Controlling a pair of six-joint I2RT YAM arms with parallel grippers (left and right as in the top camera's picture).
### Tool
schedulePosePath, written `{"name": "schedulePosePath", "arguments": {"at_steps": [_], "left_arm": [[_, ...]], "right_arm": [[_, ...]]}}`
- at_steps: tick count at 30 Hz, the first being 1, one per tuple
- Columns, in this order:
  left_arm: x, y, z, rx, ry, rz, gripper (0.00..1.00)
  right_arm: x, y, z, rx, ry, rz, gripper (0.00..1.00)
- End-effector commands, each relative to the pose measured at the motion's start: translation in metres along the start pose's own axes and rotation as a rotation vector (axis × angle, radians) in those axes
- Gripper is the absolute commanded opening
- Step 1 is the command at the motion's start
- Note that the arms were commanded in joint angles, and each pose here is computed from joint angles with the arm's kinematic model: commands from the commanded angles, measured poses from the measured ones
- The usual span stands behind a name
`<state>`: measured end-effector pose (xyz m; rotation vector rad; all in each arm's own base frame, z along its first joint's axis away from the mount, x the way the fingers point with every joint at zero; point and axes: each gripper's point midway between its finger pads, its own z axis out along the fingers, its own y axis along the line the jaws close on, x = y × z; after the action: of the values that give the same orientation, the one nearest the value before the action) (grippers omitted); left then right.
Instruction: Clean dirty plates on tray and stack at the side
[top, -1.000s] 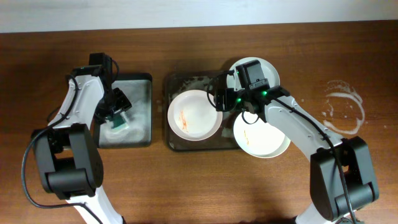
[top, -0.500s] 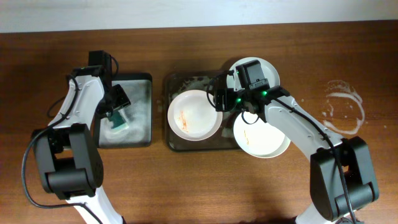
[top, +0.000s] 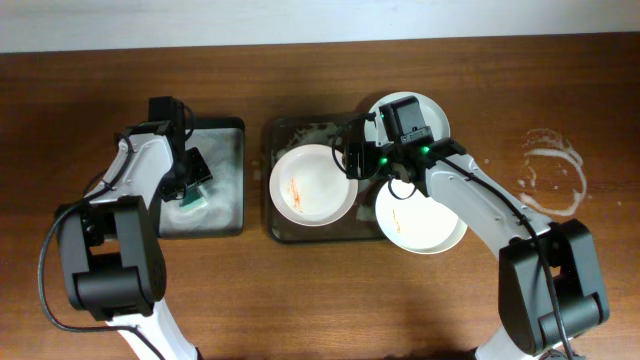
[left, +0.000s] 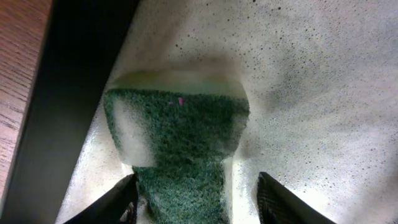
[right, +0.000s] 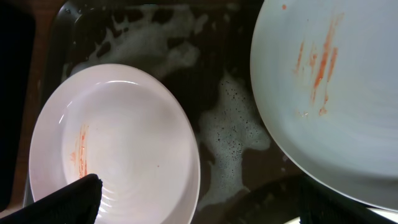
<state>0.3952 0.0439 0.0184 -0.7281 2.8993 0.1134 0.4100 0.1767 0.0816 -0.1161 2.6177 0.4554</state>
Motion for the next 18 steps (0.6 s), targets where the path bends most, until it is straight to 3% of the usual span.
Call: {"name": "schedulePosePath", "arguments": {"at_steps": [1,5,12,15,18], "left_arm": [[0.001,0.003,-0.001,-0.001,-0.009,0.004,0.55],[0.002,0.002,0.004,0.003,-0.017,0.003,0.51],[0.004,0.003,0.007,0.004,-0.013,0.004,0.25],[0.002,0.002,0.003,0.007,-0.015,0.003,0.04],[-0.007,0.000,-0.016,0.011,-0.026,0.003,0.01]], "right_arm": [[-0.005,0.006,-0.001,-0.015,-0.009,-0.013,0.99],[-0.005,0.006,-0.001,-0.015,-0.009,-0.013,0.99],[-0.005,0.006,-0.001,-0.015,-0.010,-0.012,0.99],[-0.005,0.006,-0.001,-0.016,-0.009,-0.012,0.99],[-0.003,0.007,-0.001,-0.020,-0.002,0.016,0.97]]}}
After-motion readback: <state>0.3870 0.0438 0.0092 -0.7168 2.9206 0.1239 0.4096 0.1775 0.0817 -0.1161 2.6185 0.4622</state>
